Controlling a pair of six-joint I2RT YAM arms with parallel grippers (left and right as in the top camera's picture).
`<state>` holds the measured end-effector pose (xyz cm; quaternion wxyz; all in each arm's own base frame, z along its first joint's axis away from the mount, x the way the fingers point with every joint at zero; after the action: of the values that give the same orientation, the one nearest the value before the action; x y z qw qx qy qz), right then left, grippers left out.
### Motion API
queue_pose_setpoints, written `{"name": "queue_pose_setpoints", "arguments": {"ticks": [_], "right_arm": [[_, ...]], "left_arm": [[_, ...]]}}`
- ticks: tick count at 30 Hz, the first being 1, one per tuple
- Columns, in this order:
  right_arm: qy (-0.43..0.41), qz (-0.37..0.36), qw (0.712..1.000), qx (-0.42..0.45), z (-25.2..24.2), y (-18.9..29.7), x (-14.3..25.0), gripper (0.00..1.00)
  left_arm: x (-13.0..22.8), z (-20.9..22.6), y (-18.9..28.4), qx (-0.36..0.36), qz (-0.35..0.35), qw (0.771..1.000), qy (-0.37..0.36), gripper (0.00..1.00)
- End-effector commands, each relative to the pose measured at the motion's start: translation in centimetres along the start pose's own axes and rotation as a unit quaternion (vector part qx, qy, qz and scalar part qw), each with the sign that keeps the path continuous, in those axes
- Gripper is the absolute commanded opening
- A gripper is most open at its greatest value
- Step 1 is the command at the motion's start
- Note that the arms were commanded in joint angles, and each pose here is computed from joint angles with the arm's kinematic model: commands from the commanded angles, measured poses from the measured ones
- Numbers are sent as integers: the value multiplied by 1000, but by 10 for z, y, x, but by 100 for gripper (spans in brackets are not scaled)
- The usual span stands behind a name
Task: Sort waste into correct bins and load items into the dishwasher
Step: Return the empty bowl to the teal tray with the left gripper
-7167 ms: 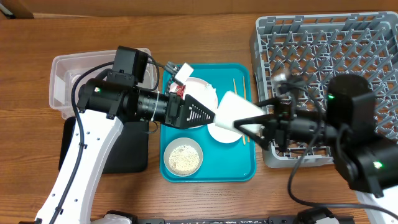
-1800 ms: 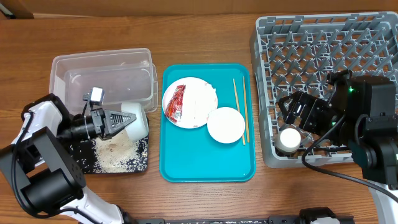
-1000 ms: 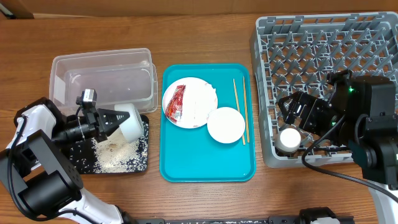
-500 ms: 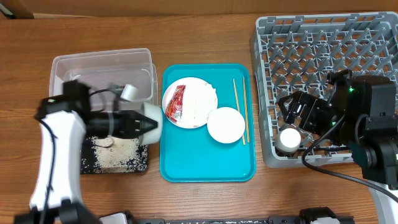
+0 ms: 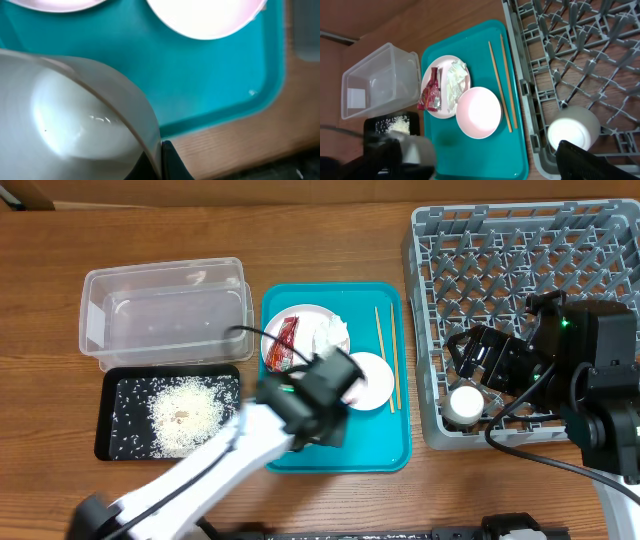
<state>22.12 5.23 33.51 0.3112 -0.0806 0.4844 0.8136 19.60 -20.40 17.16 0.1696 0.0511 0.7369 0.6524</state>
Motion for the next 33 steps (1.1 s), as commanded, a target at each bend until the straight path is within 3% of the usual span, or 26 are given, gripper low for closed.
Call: {"name": "queue_pose_setpoints", "arguments": {"ticks": [1, 7, 9, 12, 17, 22, 26, 33], "right_arm": [[6, -6, 1000, -5, 3, 3, -2, 100], [6, -6, 1000, -5, 3, 3, -2, 100], [6, -6, 1000, -5, 3, 3, -2, 100], [7, -7, 1000, -5, 3, 3, -2, 100], [7, -7, 1000, -5, 3, 3, -3, 100], [6, -4, 1000, -3, 3, 3, -1, 100], [6, -3, 1000, -3, 2, 3, -1, 100], [5, -1, 1000, -1, 2, 2, 0, 100]], "left_arm": [[0, 0, -33, -90, 1, 995, 40, 4], [2, -2, -55, -101, 32, 994, 39, 7], [0, -2, -50, -96, 35, 994, 44, 28], [-9, 0, -33, -95, 30, 994, 52, 52], [-33, 0, 4, -82, -3, 996, 38, 64], [-59, 15, 29, -100, -55, 993, 39, 85], [-76, 31, 28, -99, -77, 990, 61, 90], [-97, 43, 26, -43, -93, 992, 68, 90]]}}
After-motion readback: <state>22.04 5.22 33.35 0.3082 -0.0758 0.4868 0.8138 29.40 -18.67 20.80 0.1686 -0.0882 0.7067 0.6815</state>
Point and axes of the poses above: each gripper's point midway between its finger pads, its own y axis back along the fingers, its own z axis along the line the jaws close on, x = y × z, the point moved 6 cm from there along y, back along the fingers, and after that the axes turned 5 degrees about -y, right-handed, at the moved point
